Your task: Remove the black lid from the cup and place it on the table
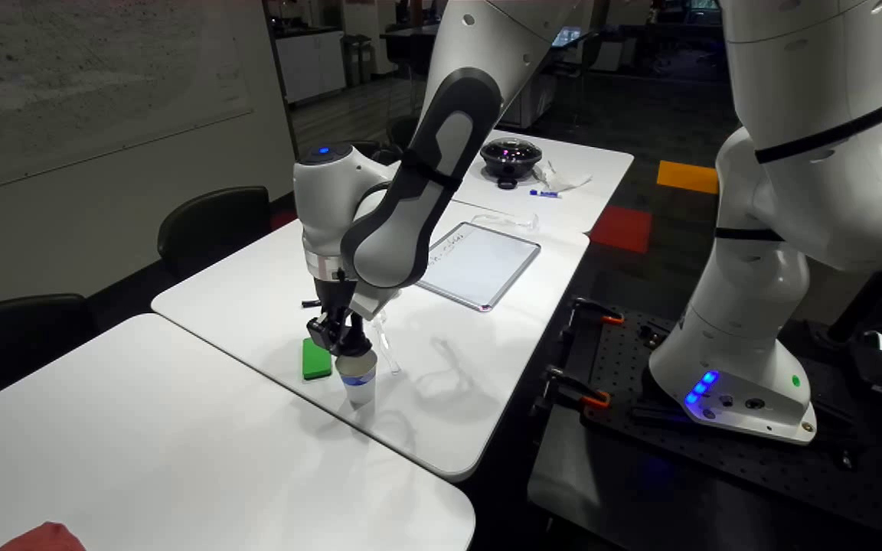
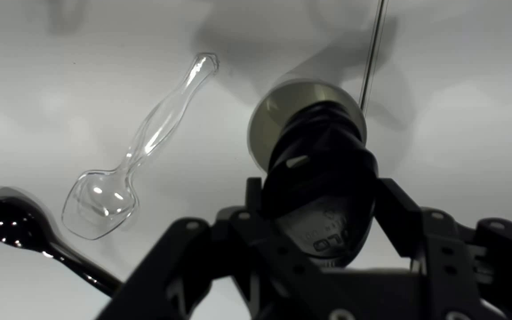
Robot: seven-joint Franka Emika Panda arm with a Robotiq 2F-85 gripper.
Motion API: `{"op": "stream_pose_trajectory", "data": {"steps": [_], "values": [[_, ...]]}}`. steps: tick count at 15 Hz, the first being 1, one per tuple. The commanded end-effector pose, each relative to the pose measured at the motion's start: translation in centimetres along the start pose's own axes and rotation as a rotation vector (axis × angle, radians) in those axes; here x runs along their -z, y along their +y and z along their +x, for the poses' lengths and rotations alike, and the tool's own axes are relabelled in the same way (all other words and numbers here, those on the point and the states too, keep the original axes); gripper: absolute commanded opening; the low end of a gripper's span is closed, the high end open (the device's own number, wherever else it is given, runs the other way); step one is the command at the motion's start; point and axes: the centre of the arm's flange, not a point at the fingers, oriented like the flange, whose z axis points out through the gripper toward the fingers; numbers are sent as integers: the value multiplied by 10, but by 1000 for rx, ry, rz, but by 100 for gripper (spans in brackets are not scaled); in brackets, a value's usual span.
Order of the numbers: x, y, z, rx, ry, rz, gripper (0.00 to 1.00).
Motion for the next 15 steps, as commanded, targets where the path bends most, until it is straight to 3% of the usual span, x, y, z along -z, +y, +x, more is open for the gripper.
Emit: {"op": "stream_pose_trajectory", "data": {"steps": [1,8,15], "values": [[48,21,-27,-34,55,-15,66],[81,86,-67,-192,62,-9,62],[67,169,-121,-446,65,12,63]]}}
